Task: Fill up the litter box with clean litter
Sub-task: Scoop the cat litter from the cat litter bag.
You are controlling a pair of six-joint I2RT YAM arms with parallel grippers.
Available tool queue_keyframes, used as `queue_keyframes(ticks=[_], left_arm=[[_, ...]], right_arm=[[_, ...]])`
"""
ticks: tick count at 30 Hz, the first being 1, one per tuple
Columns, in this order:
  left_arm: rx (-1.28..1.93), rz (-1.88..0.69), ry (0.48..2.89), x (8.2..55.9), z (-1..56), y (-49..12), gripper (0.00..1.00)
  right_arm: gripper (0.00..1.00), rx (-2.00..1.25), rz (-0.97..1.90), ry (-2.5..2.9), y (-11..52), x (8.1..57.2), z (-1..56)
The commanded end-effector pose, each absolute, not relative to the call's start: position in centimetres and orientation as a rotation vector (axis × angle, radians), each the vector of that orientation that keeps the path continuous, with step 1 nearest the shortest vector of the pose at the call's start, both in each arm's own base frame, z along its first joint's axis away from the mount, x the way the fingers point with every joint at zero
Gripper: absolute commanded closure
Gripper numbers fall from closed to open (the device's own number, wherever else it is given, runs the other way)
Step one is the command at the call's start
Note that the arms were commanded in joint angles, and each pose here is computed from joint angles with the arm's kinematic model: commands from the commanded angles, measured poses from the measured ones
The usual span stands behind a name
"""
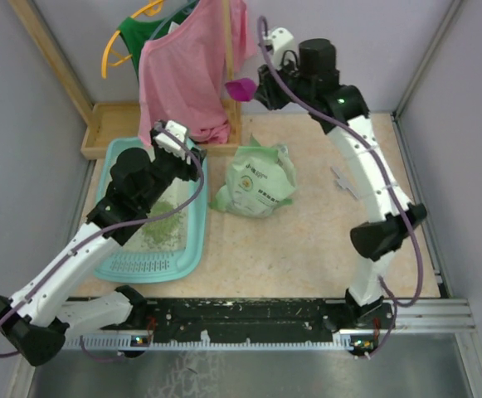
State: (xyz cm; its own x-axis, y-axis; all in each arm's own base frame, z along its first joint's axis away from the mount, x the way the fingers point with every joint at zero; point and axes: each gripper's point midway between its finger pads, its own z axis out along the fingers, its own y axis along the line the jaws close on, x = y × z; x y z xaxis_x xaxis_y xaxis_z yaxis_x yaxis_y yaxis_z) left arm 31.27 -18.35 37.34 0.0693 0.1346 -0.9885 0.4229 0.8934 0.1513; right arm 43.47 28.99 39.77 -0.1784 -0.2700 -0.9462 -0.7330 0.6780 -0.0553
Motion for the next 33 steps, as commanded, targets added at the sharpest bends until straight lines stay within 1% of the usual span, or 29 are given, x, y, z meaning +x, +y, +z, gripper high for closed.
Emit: queue_keyframes(ticks=[1,3,6,9,11,14,23,33], left_arm=[[0.613,-0.32,1.459,31.8,37.9,-21.9,0.27],[0.667,-0.339,1.486,32.6,36.8,-23.4,0.26],[0.698,-0.359,1.495,33.7,36.3,-24.8,0.25],[0.717,-0.379,1.471,34.4,36.8,-25.8,0.23],[0.757,-0.418,1.454,34.5,36.8,-26.8,0.2],[0.8,-0.464,1.453,34.7,36.7,-27.9,0.18],[0.85,-0.54,1.48,35.0,35.4,-29.6,0.19],[0.894,-0.551,1.517,35.9,34.1,-30.7,0.19]], right_arm=[[1.0,-0.707,0.394,1.655,21.9,41.2,45.8],[1.0,-0.631,0.362,1.678,17.7,40.9,46.3],[1.0,-0.542,0.386,1.73,13.3,40.4,46.2],[1.0,-0.519,0.465,1.793,11.0,39.3,45.3],[1.0,-0.509,0.534,1.834,10.1,38.2,44.4],[1.0,-0.498,0.623,1.881,9.7,36.7,42.7],[1.0,-0.519,0.808,1.979,9.7,32.9,39.5],[1.0,-0.579,0.891,1.961,10.8,29.9,39.5]])
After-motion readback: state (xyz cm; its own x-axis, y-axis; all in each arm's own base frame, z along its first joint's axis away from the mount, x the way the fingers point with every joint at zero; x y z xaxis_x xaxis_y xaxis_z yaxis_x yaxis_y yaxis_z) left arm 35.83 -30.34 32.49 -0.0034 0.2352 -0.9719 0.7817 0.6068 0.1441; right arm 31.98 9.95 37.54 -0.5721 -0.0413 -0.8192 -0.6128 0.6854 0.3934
